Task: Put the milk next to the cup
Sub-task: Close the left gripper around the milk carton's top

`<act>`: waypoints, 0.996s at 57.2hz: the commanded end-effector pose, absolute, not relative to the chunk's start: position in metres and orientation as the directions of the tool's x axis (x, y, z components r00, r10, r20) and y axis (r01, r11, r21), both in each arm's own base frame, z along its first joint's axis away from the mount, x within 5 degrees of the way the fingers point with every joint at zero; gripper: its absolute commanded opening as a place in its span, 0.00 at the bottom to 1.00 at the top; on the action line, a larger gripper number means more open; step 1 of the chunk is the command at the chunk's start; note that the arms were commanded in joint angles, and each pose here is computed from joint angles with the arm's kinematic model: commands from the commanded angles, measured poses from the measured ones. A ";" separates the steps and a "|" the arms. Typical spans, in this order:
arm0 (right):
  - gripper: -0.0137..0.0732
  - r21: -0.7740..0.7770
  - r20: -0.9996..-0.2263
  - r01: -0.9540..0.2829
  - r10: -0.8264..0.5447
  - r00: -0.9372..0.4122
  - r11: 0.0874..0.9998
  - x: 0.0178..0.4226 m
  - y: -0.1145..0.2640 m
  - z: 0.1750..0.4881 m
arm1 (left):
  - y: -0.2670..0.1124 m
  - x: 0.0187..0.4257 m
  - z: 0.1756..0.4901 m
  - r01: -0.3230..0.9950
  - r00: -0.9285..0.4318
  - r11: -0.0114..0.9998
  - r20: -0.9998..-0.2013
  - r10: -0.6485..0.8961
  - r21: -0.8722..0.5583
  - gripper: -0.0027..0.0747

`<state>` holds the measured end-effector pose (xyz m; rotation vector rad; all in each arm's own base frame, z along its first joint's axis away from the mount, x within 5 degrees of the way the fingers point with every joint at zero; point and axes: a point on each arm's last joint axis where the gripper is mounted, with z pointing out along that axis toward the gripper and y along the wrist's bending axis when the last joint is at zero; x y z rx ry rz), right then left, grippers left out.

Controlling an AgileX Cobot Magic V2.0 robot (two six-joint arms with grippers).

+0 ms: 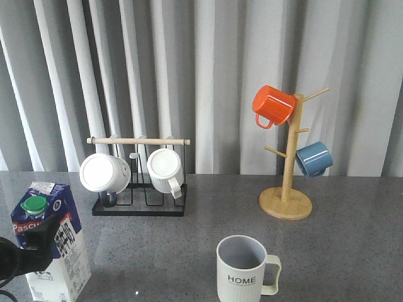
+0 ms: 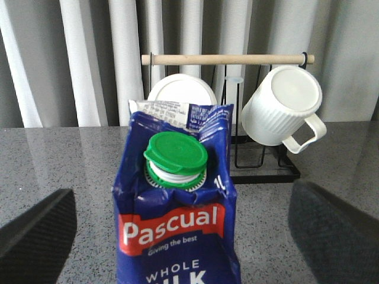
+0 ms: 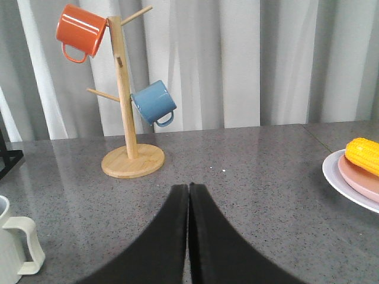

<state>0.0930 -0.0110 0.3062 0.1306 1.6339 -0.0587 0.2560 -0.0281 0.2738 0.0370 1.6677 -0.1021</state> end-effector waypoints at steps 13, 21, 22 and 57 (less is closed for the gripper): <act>0.15 0.041 -0.999 0.120 0.038 0.033 0.992 0.092 -0.011 0.322 | -0.023 0.267 0.290 0.064 0.069 0.997 -0.996 -0.057 -0.053 0.96; 0.15 0.041 -0.999 0.120 0.038 0.033 0.992 0.092 -0.011 0.322 | -0.025 0.275 0.288 0.078 0.068 0.996 -0.996 -0.049 -0.043 0.96; 0.15 0.041 -0.999 0.120 0.038 0.033 0.992 0.092 -0.011 0.322 | -0.025 0.275 0.288 0.079 0.065 0.996 -0.997 -0.052 -0.047 0.96; 0.15 0.041 -0.999 0.120 0.037 0.034 0.992 0.092 -0.011 0.322 | -0.021 0.303 0.275 0.056 0.043 0.997 -0.998 -0.053 -0.051 0.90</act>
